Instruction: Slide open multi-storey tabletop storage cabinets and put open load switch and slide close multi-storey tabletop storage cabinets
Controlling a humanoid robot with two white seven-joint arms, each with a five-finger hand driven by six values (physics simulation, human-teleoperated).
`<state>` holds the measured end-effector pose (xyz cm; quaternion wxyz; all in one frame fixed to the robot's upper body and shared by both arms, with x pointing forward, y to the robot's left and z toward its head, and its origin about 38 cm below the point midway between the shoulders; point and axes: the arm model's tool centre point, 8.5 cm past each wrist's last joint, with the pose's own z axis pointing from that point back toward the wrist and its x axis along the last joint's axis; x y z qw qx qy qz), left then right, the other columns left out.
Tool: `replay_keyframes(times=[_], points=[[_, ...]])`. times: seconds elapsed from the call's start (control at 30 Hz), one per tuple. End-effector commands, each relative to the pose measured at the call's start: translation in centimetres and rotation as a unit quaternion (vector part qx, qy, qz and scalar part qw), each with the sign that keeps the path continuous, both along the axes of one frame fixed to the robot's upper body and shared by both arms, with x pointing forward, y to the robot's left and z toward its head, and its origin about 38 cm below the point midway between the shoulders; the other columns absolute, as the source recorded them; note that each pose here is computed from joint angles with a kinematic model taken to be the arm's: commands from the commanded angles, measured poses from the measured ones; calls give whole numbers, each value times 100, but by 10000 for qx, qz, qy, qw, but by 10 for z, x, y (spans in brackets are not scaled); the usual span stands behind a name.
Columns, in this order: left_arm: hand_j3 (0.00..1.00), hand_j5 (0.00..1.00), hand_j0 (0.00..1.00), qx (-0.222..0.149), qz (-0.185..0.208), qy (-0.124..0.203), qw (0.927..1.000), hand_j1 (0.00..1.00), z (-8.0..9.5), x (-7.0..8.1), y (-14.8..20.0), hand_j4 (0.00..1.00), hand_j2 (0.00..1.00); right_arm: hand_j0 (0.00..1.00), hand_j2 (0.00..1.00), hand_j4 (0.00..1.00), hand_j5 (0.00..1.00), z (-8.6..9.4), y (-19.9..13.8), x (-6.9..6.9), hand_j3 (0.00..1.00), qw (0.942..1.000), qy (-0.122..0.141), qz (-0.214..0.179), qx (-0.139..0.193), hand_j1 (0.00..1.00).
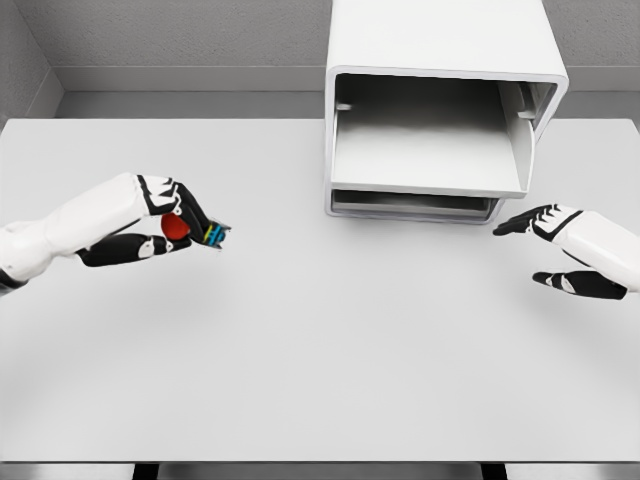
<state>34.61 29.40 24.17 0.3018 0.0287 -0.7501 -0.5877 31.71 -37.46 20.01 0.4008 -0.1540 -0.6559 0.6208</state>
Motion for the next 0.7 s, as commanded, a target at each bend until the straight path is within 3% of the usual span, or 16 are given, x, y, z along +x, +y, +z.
replay_keyframes(times=[0.0, 0.23, 0.33, 0.53, 0.67], points=[[43, 43, 43, -112, -24, -3, 9999, 43, 0, 0, -4, 43, 43, 85, 85, 85, 85, 0, 0, 0, 85, 10000, 6, 0, 22, 85], [43, 43, 43, -202, -144, -244, 9994, 43, 8, 8, -23, 43, 43, 86, 86, 86, 86, -4, 3, -2, 86, 10000, 69, 28, 52, 86], [43, 43, 43, -316, -163, -298, 9989, 43, 10, 9, -29, 43, 43, 82, 82, 82, 82, -4, 2, -3, 82, 10000, 71, 22, 44, 82], [43, 43, 43, -336, -183, -319, 9988, 43, 11, 10, -31, 43, 43, 64, 64, 64, 64, -4, 1, -3, 64, 10000, 74, 18, 36, 64], [43, 43, 43, -420, -205, -388, 9982, 43, 13, 12, -38, 43, 43, 64, 64, 64, 64, -4, 1, -3, 64, 10000, 74, 20, 43, 64]])
